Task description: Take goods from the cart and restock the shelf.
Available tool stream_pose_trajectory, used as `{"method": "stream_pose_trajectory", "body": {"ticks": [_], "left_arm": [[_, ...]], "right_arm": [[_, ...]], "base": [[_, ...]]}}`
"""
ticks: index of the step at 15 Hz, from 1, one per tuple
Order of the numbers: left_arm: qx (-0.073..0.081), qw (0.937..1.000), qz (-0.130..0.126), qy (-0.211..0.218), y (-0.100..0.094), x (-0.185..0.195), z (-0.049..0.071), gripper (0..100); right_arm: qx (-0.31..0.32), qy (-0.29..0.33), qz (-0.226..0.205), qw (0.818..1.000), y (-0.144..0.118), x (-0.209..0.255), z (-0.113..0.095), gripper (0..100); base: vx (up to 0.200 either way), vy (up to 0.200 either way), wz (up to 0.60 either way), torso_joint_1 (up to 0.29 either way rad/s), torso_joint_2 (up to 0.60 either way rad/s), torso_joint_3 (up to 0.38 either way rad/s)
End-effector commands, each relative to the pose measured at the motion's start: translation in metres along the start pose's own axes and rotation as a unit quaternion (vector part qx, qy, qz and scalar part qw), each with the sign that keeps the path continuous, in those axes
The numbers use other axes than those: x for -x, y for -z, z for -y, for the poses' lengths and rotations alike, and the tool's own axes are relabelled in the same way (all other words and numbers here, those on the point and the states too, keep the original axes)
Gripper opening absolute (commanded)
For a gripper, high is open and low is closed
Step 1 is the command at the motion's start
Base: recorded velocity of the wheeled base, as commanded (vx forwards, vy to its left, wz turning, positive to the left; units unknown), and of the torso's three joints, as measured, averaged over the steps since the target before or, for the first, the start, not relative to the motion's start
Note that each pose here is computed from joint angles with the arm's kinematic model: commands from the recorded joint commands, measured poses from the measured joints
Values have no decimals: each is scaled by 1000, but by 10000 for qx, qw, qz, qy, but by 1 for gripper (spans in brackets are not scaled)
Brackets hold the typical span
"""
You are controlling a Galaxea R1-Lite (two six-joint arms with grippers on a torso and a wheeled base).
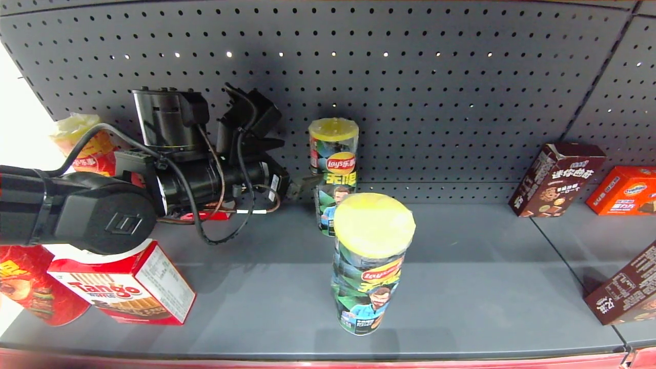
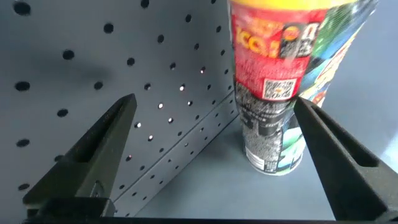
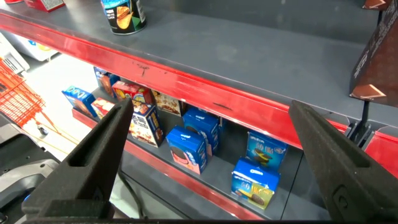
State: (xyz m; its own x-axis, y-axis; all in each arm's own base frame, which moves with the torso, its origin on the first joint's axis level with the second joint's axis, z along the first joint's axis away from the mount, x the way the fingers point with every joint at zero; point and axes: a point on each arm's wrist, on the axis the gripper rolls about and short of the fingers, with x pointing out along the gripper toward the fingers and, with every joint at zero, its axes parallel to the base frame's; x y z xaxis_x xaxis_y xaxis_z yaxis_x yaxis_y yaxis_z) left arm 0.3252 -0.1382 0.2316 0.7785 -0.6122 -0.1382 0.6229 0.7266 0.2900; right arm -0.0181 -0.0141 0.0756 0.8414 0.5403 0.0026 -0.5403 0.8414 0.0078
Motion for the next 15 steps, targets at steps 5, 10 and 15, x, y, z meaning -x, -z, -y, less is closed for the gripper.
{"method": "stream_pose_trajectory", "body": {"ticks": [5,10,15], "left_arm": [[-167,9988,-243,-387,-4,15,-7,100],[-338,9952,-569,-726,-1,12,-5,100],[-318,9957,-714,-507,10,-8,6,100]], "right_arm": [[0,1,-5,10000,0,0,0,100],[0,1,-5,10000,0,0,0,100],[0,1,-5,10000,0,0,0,100]], "base": [[0,0,0,0,0,0],[0,0,0,0,0,0],[0,0,0,0,0,0]]}}
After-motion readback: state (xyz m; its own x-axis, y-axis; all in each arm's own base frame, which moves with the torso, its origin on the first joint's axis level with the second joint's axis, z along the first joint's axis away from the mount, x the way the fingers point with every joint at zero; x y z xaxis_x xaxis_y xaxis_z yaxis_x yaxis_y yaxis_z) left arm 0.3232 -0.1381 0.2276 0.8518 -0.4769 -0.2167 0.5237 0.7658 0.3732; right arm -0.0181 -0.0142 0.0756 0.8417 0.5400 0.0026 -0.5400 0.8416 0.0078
